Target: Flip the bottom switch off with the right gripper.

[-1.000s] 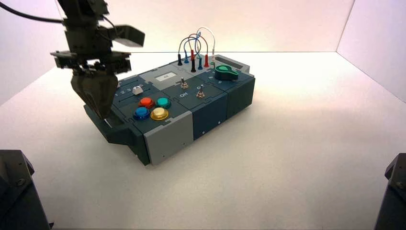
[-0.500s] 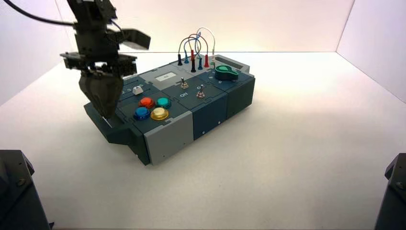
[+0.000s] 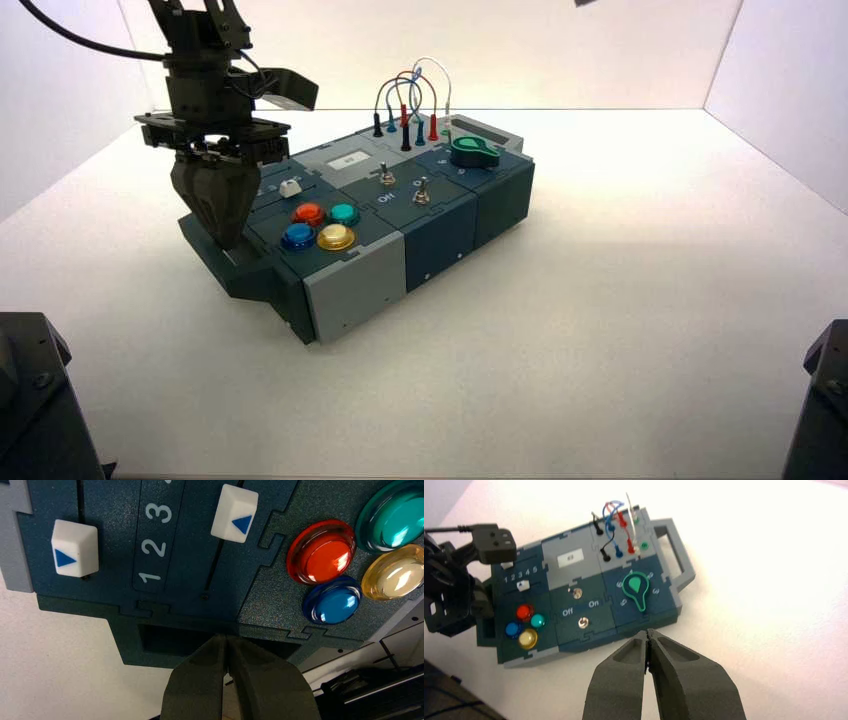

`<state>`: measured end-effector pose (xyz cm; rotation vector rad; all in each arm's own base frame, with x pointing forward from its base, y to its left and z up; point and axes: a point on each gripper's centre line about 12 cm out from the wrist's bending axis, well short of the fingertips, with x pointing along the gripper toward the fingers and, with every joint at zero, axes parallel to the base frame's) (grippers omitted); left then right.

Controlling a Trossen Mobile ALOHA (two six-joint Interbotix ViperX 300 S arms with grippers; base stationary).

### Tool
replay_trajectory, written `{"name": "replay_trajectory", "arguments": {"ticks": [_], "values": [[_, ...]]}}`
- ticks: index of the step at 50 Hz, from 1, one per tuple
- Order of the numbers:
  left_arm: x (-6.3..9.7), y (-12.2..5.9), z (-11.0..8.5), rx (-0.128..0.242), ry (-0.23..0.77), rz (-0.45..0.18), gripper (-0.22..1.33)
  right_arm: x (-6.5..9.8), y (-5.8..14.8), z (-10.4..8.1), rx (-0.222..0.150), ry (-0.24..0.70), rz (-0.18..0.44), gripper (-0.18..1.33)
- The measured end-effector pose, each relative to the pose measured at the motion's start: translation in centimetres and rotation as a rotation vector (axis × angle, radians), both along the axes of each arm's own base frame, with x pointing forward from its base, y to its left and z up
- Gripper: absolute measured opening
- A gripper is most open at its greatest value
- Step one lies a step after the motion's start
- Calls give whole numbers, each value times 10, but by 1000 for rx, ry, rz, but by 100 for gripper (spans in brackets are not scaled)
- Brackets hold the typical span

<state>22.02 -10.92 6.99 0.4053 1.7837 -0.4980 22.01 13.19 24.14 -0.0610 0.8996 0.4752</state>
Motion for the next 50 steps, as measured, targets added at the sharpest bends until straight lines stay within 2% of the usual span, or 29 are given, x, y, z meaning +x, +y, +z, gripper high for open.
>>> {"name": "replay_trajectory", "arguments": {"ticks": [5,14,24,38,50], "values": [[0,0,-1,0,3,-3,-16,-1,10,-10,-11,40,28,-14],[1,-1,-2,-1,4,-9,-15,0,33,-46,-81,157,97,-14],[1,-1,-2,-1,4,-12,-15,8,57,-70,-136,230,147,-14],[2,-1,-3,-1,6,-13,-15,26,72,-88,-185,286,163,-14],[3,-2,-5,1,10,-16,-15,44,81,-103,-265,325,196,-14]]}}
